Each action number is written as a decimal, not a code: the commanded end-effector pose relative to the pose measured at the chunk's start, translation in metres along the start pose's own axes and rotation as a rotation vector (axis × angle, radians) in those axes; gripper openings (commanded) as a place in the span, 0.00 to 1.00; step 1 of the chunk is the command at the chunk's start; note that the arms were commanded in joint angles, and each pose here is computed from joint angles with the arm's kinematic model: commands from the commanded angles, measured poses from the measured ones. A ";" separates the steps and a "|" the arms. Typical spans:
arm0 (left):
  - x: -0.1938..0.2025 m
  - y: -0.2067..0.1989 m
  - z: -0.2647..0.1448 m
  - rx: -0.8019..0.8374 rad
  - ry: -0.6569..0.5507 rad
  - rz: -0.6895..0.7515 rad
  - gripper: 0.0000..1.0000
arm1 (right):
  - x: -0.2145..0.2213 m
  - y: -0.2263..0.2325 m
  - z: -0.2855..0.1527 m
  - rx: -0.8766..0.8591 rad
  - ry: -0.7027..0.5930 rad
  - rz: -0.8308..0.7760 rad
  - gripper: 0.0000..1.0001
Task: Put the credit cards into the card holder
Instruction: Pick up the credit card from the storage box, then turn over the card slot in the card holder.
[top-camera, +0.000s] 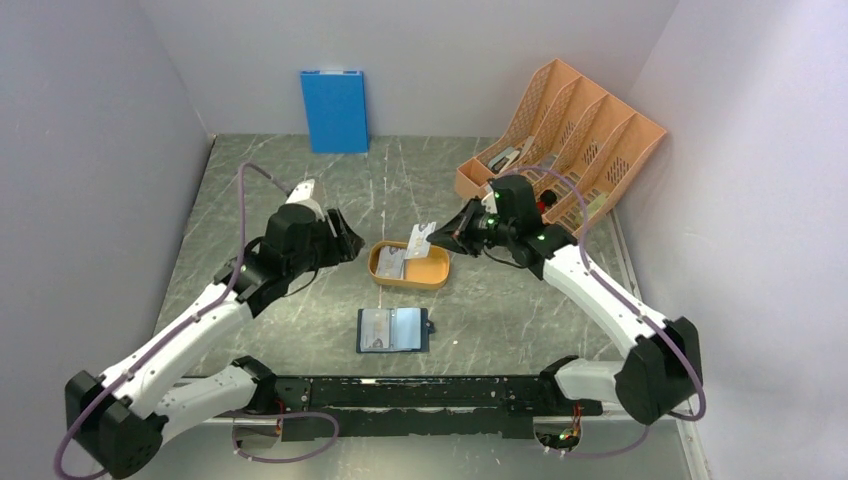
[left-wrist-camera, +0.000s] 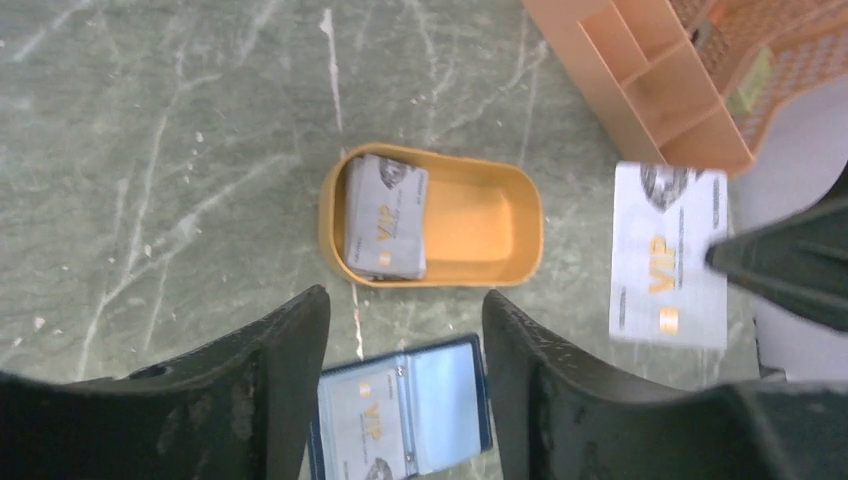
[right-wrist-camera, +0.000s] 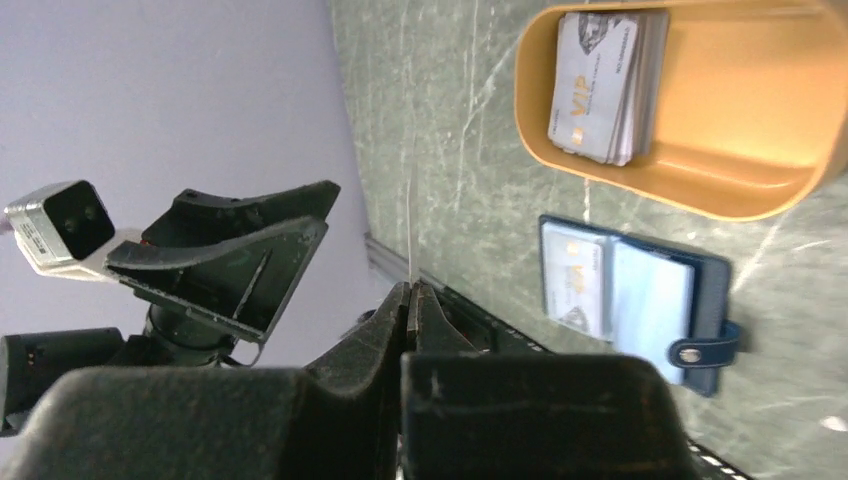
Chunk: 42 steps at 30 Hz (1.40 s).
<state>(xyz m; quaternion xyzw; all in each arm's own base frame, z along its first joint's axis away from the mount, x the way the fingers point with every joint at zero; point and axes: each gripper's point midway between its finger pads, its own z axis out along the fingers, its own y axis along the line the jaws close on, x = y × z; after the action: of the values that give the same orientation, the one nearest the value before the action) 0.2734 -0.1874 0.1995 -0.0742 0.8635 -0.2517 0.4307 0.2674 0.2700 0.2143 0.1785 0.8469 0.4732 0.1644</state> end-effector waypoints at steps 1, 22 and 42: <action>0.051 0.005 -0.024 0.038 0.132 0.101 0.67 | 0.000 -0.020 -0.031 0.084 -0.079 -0.243 0.00; 0.183 -0.038 -0.001 0.041 0.336 0.272 0.71 | 0.100 -0.136 -0.041 0.161 0.103 -0.423 0.00; 0.232 -0.034 0.037 -0.003 0.430 0.388 0.54 | 0.114 -0.145 -0.044 0.116 0.141 -0.420 0.00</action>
<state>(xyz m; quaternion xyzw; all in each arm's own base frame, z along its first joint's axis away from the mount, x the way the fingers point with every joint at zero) 0.1514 -0.2983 0.0335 0.1419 0.9390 -0.1645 0.2666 0.1284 0.2141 0.0954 -0.0203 0.9087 0.3727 0.1869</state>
